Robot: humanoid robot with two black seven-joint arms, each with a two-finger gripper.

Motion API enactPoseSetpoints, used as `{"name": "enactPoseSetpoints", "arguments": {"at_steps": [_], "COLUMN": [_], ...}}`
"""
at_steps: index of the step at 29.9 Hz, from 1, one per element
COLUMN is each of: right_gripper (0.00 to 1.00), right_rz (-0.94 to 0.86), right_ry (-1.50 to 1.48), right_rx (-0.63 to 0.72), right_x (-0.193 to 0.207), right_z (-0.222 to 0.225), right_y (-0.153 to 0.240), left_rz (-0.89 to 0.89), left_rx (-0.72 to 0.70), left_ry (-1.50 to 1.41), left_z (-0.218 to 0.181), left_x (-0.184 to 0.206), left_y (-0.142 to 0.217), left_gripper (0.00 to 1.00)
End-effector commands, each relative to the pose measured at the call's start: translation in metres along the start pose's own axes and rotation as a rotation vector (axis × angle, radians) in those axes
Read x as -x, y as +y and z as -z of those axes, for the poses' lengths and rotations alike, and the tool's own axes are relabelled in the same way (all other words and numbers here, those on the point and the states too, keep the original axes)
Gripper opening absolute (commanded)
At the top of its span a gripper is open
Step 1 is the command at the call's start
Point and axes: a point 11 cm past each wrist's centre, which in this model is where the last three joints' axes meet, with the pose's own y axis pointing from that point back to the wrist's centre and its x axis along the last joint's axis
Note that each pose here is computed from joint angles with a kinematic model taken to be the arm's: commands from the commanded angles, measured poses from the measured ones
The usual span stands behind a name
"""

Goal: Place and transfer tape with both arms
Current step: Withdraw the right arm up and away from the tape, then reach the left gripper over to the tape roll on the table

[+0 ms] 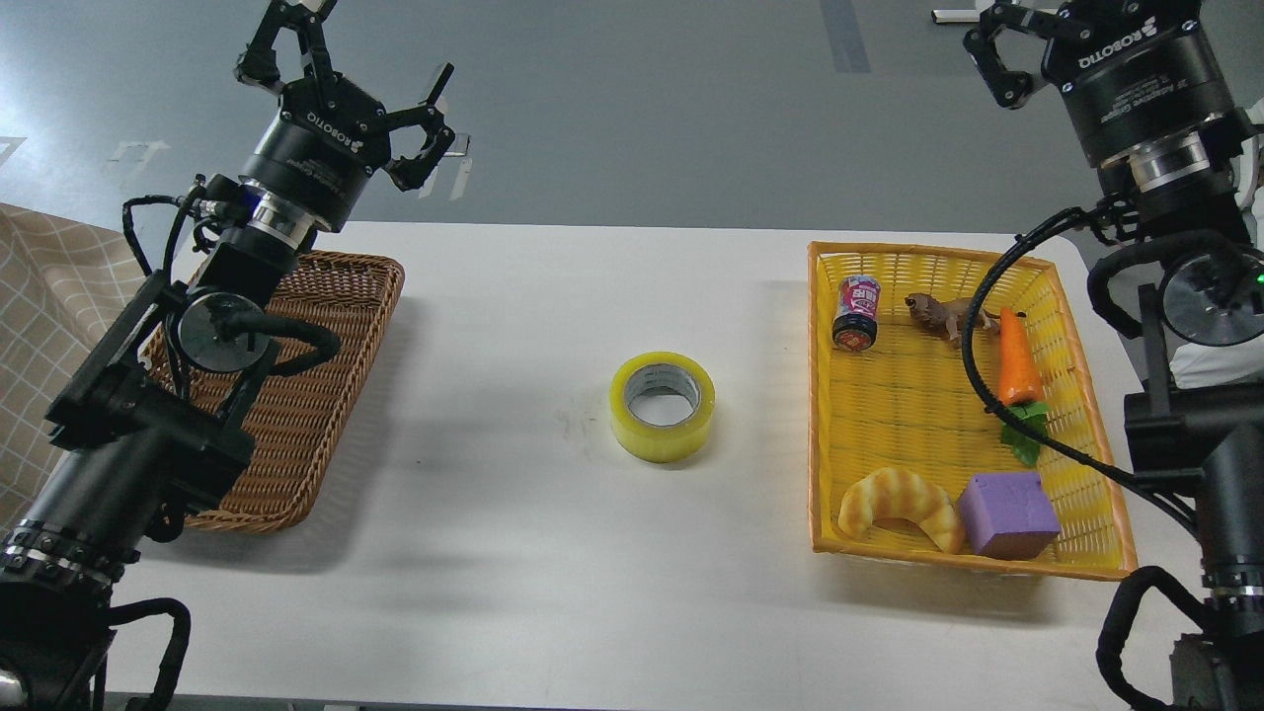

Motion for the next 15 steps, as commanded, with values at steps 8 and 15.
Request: {"name": "enactPoseSetpoints", "arguments": {"at_steps": [8, 15], "right_gripper": [1.00, 1.00], "right_rz": [-0.080, -0.117], "right_ry": [-0.079, -0.096], "right_rx": [-0.088, -0.087], "right_x": [-0.023, -0.034], "right_z": [0.007, 0.001], "right_y": [0.027, 0.043], "left_rz": [0.032, 0.164], "left_rx": [-0.084, -0.168], "left_ry": [-0.188, -0.517], "left_z": [0.008, 0.013], "left_x": [0.003, 0.030], "left_y": [0.000, -0.006], "left_gripper": [0.98, 0.98]}}
